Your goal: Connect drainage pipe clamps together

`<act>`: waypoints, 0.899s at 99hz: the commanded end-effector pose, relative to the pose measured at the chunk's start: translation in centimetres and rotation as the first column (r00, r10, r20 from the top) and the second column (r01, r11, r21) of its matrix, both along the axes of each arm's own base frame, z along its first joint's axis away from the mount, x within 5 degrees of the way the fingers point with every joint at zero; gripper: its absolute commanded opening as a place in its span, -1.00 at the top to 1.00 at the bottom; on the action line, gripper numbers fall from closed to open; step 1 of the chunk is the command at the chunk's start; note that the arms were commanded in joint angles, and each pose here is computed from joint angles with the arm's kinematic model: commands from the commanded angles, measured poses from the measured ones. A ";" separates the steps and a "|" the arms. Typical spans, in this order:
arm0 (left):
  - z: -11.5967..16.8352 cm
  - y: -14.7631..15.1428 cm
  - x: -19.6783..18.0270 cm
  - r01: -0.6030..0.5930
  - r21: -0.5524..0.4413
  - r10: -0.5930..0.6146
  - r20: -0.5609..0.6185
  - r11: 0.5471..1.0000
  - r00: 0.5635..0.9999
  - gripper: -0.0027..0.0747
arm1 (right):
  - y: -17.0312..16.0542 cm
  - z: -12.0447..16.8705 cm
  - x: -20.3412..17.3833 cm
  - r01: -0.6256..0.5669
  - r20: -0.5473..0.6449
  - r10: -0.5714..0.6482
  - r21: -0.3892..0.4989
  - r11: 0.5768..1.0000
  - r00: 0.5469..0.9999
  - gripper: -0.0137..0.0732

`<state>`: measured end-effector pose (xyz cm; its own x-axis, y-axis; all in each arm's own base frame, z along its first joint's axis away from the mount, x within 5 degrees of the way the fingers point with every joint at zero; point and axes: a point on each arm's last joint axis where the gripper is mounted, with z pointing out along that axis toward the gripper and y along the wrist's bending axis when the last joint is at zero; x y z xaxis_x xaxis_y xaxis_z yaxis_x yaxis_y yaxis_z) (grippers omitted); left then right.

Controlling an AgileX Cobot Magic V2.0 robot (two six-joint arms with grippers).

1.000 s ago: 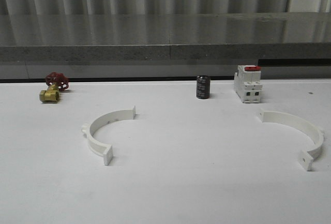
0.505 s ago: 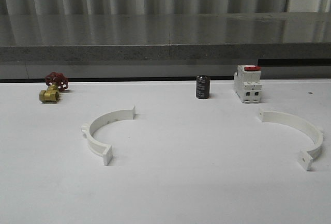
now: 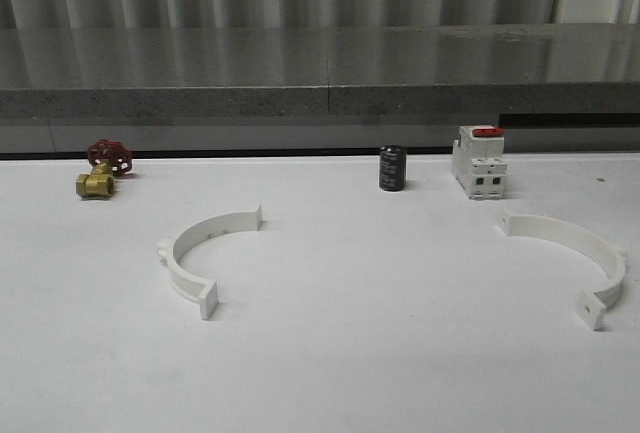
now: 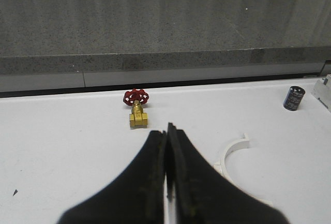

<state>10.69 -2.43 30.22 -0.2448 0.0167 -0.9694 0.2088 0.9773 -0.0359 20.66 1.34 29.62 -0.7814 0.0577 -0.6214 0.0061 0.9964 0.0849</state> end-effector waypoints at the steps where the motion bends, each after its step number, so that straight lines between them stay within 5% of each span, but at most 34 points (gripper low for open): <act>1: 1.6 -0.1 0.1 0.005 -0.024 -0.003 0.100 1.000 0.995 0.99 | 0.1 1.0 0.9 -0.001 0.068 0.000 0.013 1.000 0.998 -0.75; 89: 1.6 -0.1 0.1 0.005 -0.024 -0.003 0.100 1.000 0.995 0.99 | 1.2 -7.7 13.6 -0.044 -0.195 0.041 -0.009 0.999 0.980 -0.78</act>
